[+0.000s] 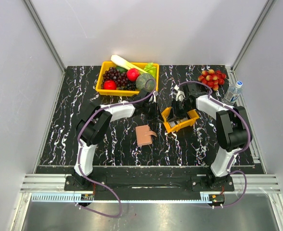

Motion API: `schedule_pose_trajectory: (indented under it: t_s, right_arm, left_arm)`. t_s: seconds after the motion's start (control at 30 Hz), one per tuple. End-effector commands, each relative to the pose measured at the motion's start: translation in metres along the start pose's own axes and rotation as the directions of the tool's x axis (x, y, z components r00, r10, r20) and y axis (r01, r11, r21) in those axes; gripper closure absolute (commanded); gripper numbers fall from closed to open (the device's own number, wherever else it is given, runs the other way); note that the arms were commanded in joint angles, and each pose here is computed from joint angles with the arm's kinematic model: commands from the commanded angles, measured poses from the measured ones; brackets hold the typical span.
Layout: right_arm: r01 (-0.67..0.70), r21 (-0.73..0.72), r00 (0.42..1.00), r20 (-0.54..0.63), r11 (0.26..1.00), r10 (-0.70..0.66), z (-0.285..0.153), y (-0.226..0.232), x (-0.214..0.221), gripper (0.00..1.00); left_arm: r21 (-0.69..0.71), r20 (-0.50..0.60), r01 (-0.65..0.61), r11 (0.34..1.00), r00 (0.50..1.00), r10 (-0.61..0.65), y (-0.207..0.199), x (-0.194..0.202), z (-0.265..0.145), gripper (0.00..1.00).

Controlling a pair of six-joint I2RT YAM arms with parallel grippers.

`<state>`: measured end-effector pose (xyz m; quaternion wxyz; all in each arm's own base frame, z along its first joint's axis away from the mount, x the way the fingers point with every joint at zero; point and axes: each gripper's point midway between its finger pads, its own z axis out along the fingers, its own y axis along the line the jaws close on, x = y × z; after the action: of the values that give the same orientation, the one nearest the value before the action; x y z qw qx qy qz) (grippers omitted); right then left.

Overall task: Put the credit cards into the card holder
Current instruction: Pick up the credit card from the storage box.

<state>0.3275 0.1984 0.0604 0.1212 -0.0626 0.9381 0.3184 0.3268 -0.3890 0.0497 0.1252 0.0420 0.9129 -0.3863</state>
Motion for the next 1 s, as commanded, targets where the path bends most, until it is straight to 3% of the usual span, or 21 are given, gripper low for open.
schedule_pose_trajectory:
  t_s: [0.0,0.17,0.53,0.83,0.97]
  right_arm:
    - [0.033,-0.011,0.999,0.038,0.999,-0.033,-0.007,0.011,-0.012,0.80]
    - [0.034,0.077,0.998,0.044,0.996,-0.037,-0.006,-0.004,-0.013,0.85]
    - [0.102,0.195,0.993,0.046,0.976,-0.113,-0.001,-0.007,-0.014,0.84]
    - [0.184,0.352,0.979,0.016,0.918,-0.202,0.001,-0.011,-0.015,0.85]
    - [0.182,0.377,0.979,0.018,0.908,-0.204,-0.001,-0.015,-0.015,0.75]
  left_arm:
    - [0.056,0.058,-0.034,0.998,0.998,0.031,-0.017,-0.018,-0.007,0.80]
    - [0.057,0.060,-0.031,0.998,0.998,0.028,-0.016,-0.018,-0.008,0.80]
    - [0.071,0.063,-0.028,0.997,0.998,0.024,-0.018,-0.020,-0.008,0.82]
    - [0.073,0.063,-0.025,0.997,0.998,0.020,-0.018,-0.020,-0.009,0.82]
    - [0.073,0.065,-0.024,0.997,0.998,0.019,-0.018,-0.020,-0.009,0.82]
